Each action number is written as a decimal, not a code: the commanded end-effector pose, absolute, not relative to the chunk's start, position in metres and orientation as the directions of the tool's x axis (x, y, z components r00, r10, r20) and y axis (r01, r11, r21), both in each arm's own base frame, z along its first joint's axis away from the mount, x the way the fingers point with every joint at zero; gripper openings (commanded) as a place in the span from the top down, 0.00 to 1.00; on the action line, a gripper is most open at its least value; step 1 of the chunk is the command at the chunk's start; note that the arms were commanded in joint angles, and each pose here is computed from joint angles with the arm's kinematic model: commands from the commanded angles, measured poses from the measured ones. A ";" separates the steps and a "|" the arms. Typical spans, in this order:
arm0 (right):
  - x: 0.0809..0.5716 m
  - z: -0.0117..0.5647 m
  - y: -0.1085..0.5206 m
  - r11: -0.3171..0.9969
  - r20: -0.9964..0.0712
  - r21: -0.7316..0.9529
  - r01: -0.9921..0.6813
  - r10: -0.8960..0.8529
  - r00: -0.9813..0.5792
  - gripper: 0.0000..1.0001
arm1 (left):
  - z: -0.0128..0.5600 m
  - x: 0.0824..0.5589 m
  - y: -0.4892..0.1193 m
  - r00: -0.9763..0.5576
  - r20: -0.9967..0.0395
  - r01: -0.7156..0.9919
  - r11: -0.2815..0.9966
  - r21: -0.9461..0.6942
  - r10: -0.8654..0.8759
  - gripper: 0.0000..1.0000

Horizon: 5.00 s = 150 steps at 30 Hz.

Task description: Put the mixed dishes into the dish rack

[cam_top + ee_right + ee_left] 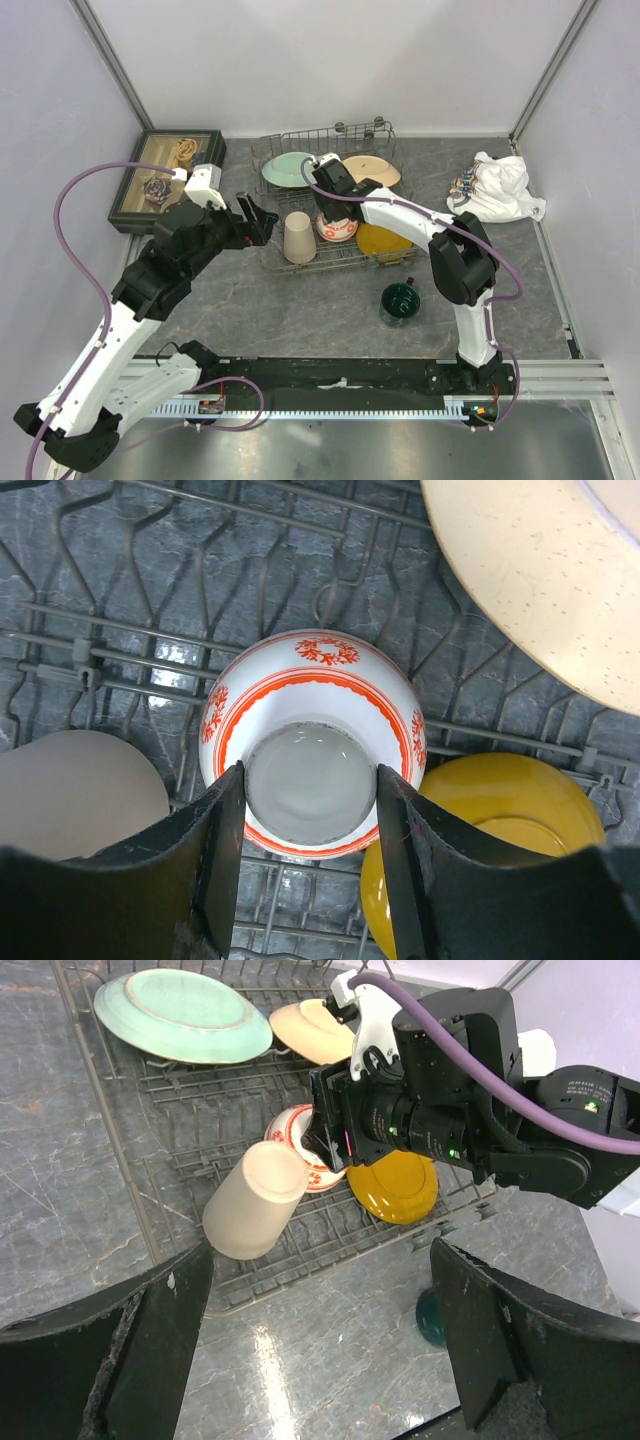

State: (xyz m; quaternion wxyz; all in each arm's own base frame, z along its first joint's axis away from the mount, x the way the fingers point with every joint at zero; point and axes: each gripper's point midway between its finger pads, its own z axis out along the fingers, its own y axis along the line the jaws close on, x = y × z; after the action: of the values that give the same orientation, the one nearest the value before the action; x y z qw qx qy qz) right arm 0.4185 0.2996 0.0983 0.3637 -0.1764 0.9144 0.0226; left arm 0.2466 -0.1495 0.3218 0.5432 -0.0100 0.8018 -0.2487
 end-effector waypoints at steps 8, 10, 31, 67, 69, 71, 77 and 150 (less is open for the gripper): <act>0.430 0.135 0.339 0.913 -0.751 -0.019 -0.407 -0.283 -0.597 1.00 | 0.321 0.247 -0.142 -0.388 -0.882 0.251 0.890 -0.380 -0.267 0.04; 0.428 0.136 0.344 0.906 -0.751 -0.019 -0.423 -0.292 -0.593 1.00 | 0.321 0.247 -0.142 -0.386 -0.883 0.250 0.891 -0.380 -0.268 0.04; 0.415 0.127 0.378 0.855 -0.724 0.007 -0.519 -0.353 -0.593 1.00 | 0.323 0.245 -0.142 -0.388 -0.881 0.259 0.885 -0.387 -0.271 0.04; 0.426 0.114 0.376 0.876 -0.719 -0.031 -0.482 -0.355 -0.598 0.44 | 0.319 0.243 -0.138 -0.398 -0.875 0.252 0.885 -0.392 -0.275 0.04; 0.428 0.119 0.375 0.880 -0.727 -0.035 -0.474 -0.348 -0.592 0.39 | 0.320 0.243 -0.138 -0.396 -0.876 0.251 0.885 -0.392 -0.276 0.04; 0.429 0.125 0.371 0.885 -0.735 -0.036 -0.464 -0.337 -0.588 0.35 | 0.321 0.243 -0.138 -0.394 -0.876 0.252 0.884 -0.394 -0.278 0.04; 0.439 0.141 0.359 0.911 -0.764 -0.006 -0.412 -0.270 -0.586 0.18 | 0.323 0.242 -0.137 -0.392 -0.876 0.253 0.883 -0.396 -0.280 0.04; 0.191 0.223 0.055 0.850 -0.745 0.409 0.331 0.521 -0.417 0.31 | 0.128 0.191 -0.422 -0.661 -0.732 0.443 0.872 -0.207 0.162 0.14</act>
State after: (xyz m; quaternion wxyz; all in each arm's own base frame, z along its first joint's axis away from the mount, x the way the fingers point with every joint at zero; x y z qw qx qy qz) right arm 0.1906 0.0602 0.2084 0.4604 0.2460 0.8473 0.0980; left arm 0.1786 -0.4077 0.1135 0.3467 0.2092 0.8965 -0.1797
